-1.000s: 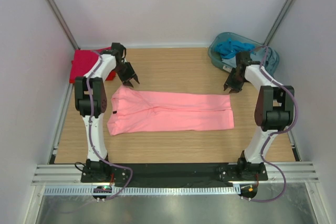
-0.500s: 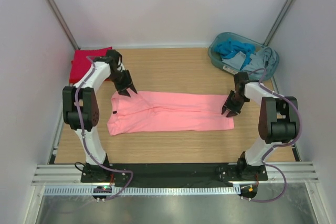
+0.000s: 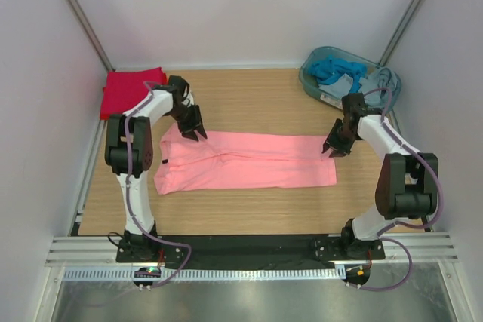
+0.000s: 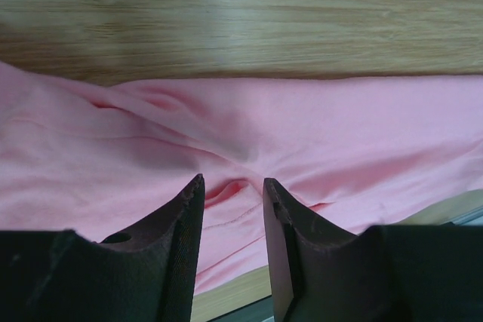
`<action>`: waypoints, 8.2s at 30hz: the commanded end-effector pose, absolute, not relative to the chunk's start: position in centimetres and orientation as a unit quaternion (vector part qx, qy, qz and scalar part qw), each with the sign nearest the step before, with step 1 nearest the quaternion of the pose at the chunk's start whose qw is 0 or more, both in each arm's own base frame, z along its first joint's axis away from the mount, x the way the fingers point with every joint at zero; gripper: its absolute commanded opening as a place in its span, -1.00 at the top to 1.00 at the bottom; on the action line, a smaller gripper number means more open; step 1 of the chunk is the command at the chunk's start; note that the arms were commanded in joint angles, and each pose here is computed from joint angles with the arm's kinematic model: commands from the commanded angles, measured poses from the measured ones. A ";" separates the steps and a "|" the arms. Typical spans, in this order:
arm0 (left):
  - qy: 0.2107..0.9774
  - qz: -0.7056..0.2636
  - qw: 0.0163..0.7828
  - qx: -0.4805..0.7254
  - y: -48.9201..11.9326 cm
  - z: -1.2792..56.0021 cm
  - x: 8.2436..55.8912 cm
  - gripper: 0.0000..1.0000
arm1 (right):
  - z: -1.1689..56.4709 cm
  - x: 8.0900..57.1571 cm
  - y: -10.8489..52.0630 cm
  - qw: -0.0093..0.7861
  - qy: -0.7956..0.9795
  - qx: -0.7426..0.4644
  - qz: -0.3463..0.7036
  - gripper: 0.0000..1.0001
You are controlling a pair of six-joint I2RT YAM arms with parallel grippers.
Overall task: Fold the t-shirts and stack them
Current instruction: Fold the tshirt
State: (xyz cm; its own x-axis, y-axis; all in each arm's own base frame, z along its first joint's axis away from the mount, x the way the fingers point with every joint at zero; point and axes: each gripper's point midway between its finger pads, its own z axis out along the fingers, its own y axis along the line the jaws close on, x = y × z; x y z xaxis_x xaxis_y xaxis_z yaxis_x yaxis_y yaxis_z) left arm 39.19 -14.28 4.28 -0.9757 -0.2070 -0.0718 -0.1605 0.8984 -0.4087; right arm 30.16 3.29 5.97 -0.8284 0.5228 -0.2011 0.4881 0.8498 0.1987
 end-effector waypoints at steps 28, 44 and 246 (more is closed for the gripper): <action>0.970 -0.234 0.065 -0.024 -18.6 9.0 30.9 0.24 | 12.9 32.8 4.5 0.190 0.939 0.257 0.123 0.27; 0.978 -0.155 0.109 -0.088 -13.9 7.9 37.5 0.45 | 14.1 33.2 11.1 0.193 0.948 0.198 0.156 0.26; 0.949 -0.063 0.022 -0.307 -1.7 7.5 28.9 0.99 | 6.4 27.7 43.6 0.063 0.970 0.060 0.225 0.98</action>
State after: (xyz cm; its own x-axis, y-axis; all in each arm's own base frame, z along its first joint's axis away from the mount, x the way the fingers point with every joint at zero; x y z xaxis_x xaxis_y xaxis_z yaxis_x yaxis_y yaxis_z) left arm 29.72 -2.35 5.29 -0.8233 -0.5675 0.0124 -0.5615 0.8110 -0.1644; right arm 27.14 43.36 2.91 -0.9870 0.1568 -0.0365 0.1283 0.9034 0.4092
